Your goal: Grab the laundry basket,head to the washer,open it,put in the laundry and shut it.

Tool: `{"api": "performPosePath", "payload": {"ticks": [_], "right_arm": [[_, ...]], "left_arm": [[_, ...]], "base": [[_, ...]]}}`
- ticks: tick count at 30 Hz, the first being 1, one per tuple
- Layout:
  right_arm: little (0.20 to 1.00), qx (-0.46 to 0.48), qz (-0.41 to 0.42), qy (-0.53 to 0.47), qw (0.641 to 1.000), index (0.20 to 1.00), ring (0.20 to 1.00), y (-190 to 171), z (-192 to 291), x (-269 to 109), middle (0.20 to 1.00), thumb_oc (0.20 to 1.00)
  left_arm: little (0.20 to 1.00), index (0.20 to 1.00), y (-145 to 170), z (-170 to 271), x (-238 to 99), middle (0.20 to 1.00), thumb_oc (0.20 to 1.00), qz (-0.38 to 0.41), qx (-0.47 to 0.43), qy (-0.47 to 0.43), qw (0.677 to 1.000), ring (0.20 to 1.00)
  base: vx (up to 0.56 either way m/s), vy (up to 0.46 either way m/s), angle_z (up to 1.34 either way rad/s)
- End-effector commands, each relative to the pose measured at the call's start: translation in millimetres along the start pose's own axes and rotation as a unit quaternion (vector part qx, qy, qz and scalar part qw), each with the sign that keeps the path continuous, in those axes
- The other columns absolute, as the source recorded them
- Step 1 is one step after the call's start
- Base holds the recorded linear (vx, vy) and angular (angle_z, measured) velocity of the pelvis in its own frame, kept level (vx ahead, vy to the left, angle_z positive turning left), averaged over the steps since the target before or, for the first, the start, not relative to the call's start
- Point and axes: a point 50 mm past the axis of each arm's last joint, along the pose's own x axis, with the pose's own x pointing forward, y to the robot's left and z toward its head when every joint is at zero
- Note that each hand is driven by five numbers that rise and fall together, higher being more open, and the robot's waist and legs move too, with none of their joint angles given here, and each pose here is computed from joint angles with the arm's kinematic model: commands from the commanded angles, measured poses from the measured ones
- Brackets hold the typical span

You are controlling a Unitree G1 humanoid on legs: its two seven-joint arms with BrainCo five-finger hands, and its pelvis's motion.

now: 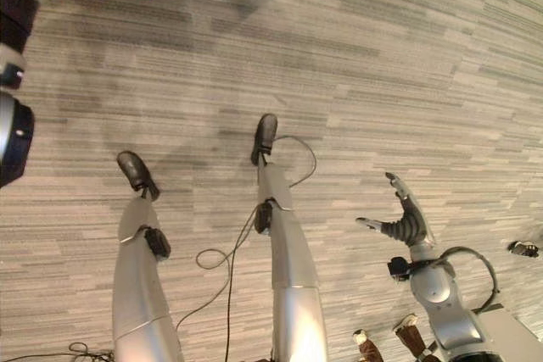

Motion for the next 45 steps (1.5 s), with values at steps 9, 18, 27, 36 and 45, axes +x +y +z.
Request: {"api": "performPosePath", "payload": {"ticks": [9, 18, 27, 36, 45], "right_arm": [[1.0, -0.059, 0.038, -0.009, 0.997, 1.0, 1.0, -18, 0, 4, 1.0, 1.0], [1.0, -0.078, 0.017, -0.06, 0.995, 1.0, 1.0, -36, 16, -7, 1.0, 1.0], [1.0, -0.028, 0.062, -0.028, 0.997, 1.0, 1.0, 8, 4, -19, 1.0, 1.0], [1.0, 0.004, 0.098, 0.011, 0.995, 1.0, 1.0, 51, -6, -35, 1.0, 1.0], [1.0, 0.028, 0.112, 0.096, 0.989, 1.0, 1.0, 91, -31, -24, 1.0, 1.0]], "left_arm": [[1.0, 1.0, -5, 80, 16, 1.0, 1.0, 0.058, 0.486, -0.182, 0.853, 1.0], [1.0, 1.0, -35, 87, 0, 1.0, 1.0, 0.062, 0.564, -0.319, 0.759, 1.0], [1.0, 1.0, -22, 18, -48, 1.0, 1.0, 0.036, 0.365, -0.308, 0.878, 1.0], [1.0, 1.0, 28, -82, -168, 1.0, 1.0, -0.033, 0.292, -0.218, 0.931, 1.0], [1.0, 1.0, 38, -135, -291, 1.0, 1.0, -0.169, 0.107, 0.017, 0.98, 1.0]], "base": [[-0.01, 0.014, 0.02], [-0.01, 0.01, -0.03], [-0.02, -0.036, 0.02], [-0.01, 0.012, 0.04], [0.03, 0.072, 0.03]]}}
